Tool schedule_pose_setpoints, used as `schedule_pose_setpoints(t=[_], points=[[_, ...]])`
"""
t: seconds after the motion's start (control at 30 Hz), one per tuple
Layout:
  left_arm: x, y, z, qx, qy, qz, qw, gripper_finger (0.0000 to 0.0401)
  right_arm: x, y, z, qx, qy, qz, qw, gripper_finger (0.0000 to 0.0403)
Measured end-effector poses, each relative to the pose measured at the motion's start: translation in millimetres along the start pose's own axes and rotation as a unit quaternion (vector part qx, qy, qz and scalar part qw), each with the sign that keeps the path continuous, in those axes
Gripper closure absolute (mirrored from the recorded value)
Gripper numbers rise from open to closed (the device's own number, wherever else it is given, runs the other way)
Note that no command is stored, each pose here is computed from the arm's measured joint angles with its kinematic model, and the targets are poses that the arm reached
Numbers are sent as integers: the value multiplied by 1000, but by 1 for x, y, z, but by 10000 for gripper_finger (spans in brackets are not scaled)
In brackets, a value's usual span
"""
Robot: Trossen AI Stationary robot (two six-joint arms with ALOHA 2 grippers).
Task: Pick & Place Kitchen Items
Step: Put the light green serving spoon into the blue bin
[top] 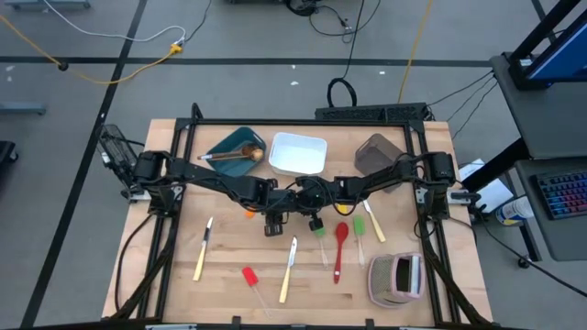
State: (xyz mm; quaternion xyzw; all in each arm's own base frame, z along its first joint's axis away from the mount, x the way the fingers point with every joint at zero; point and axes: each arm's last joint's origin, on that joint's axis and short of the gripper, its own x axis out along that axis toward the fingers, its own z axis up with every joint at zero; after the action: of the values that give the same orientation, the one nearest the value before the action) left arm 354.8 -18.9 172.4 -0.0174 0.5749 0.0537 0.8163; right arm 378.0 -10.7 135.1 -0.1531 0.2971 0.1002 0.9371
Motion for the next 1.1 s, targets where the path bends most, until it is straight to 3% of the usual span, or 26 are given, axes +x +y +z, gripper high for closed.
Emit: schedule_pose_setpoints(t=[0.23,0.6,0.83,1.1], points=[[0,-6,-1,-15,-2,3,1000,169,0,0,0,0,0,0,1000,371],[-1,-15,-6,-9,7,38,999,183,-1,-2,7,1,-23,-7,1000,371],[0,-14,-5,-7,5,42,999,224,-2,-5,14,16,-52,-18,998,366],[0,-14,-6,-10,8,43,999,295,-2,-3,8,24,-26,-9,999,364]])
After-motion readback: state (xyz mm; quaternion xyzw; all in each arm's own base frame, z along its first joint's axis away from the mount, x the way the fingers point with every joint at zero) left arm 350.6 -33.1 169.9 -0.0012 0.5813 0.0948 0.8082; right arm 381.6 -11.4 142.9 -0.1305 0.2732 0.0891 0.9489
